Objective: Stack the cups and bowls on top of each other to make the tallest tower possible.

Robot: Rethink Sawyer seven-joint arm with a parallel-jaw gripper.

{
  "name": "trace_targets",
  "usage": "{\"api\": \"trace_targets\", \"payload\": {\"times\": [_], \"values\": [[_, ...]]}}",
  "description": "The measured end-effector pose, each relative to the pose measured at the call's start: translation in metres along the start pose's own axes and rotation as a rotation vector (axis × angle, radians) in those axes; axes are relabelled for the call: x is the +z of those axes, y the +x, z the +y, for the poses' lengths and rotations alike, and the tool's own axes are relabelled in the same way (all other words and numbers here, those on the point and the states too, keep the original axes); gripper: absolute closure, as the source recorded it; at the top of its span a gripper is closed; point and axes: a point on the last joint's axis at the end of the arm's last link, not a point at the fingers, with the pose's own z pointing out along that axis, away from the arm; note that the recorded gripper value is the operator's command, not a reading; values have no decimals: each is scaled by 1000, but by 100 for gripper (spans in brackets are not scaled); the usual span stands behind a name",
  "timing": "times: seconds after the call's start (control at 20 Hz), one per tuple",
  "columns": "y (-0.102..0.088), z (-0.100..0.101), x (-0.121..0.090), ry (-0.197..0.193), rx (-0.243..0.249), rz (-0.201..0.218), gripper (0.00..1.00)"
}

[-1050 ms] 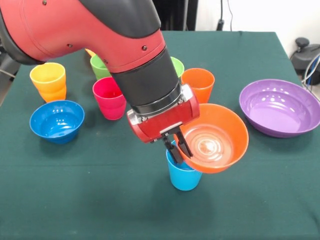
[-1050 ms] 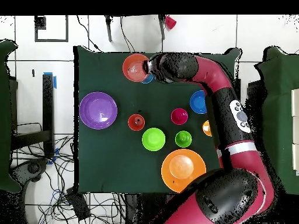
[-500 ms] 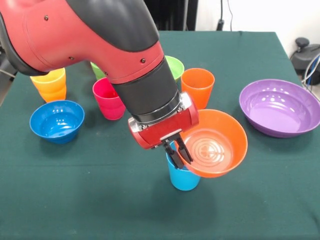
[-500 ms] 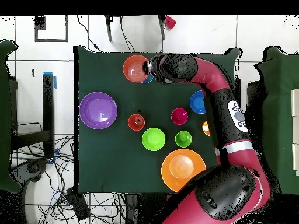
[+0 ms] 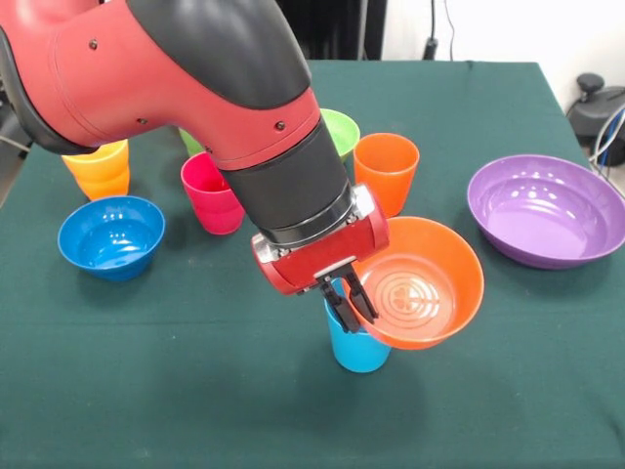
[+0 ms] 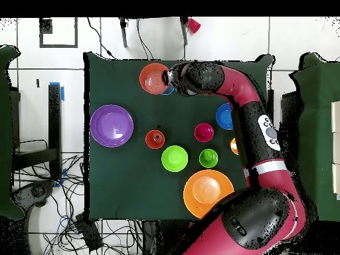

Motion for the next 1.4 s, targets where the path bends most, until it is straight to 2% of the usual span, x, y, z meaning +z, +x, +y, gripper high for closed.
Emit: {"api": "trace_targets", "payload": {"times": [0.65,1.4], "values": [[0,0,-1,3,-3,0,100],[4,3,-23,22,-32,13,100]]}}
